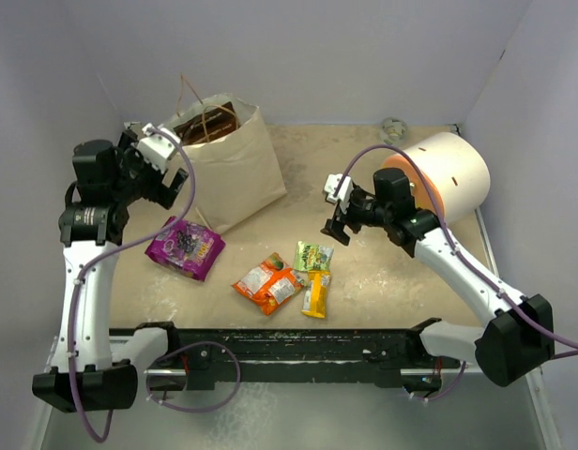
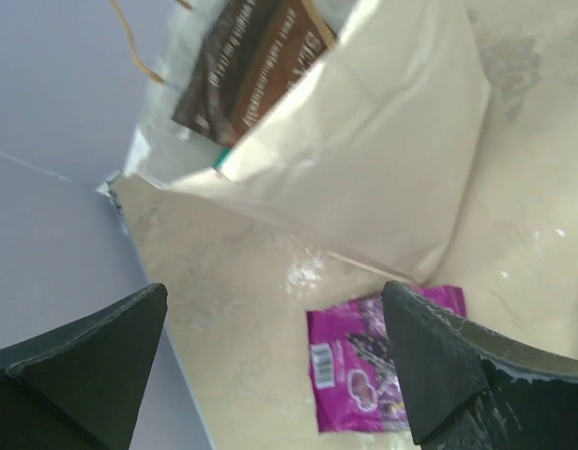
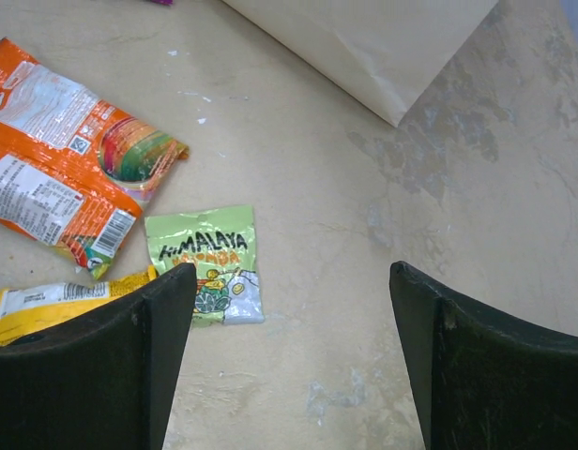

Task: Place the snacks into the paper bag
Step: Pick up the snack from the center of the board.

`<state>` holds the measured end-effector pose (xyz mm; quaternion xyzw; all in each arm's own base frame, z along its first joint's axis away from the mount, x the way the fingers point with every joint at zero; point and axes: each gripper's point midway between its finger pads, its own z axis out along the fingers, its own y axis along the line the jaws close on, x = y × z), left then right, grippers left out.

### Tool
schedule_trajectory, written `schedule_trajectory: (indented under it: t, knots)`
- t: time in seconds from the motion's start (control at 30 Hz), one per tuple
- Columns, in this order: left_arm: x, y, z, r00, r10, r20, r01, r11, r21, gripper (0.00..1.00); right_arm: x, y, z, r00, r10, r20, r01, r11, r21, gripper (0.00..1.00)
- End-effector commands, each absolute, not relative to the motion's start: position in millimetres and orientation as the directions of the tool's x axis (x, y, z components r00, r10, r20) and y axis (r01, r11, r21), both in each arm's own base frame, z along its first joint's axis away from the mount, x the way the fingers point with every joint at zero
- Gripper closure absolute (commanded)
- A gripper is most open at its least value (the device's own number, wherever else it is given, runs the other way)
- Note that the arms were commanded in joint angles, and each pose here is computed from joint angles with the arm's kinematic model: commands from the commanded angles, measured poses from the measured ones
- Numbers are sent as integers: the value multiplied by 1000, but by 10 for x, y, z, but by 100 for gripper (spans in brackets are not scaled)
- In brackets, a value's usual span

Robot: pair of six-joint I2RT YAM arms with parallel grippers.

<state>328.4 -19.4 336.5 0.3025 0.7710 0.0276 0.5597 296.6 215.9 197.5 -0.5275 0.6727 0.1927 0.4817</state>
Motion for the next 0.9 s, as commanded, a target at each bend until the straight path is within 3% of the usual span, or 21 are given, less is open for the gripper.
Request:
schedule_trajectory:
  t: [0.0, 0.23, 0.47, 0.87]
  knots:
    - [3054, -320, 3131, -226, 435, -872, 474, 831, 291, 1, 2901, 2285, 1989, 17, -476, -879, -924, 329, -196, 16]
    - [2811, -336, 2776, -256, 435, -863, 486, 830, 275, 1, 2765, 2493, 1981, 79, -504, -860, -937, 258, -237, 16]
    - [2623, -435, 2562, -236, 500, -833, 583, 758, 290, 1, 2355, 2879, 1788, 180, -552, -814, -963, 71, -260, 16]
    - [2520, -719, 2377, -228, 446, -865, 702, 691, 171, 1, 1981, 3231, 1375, 231, -573, -786, -971, -85, -223, 17]
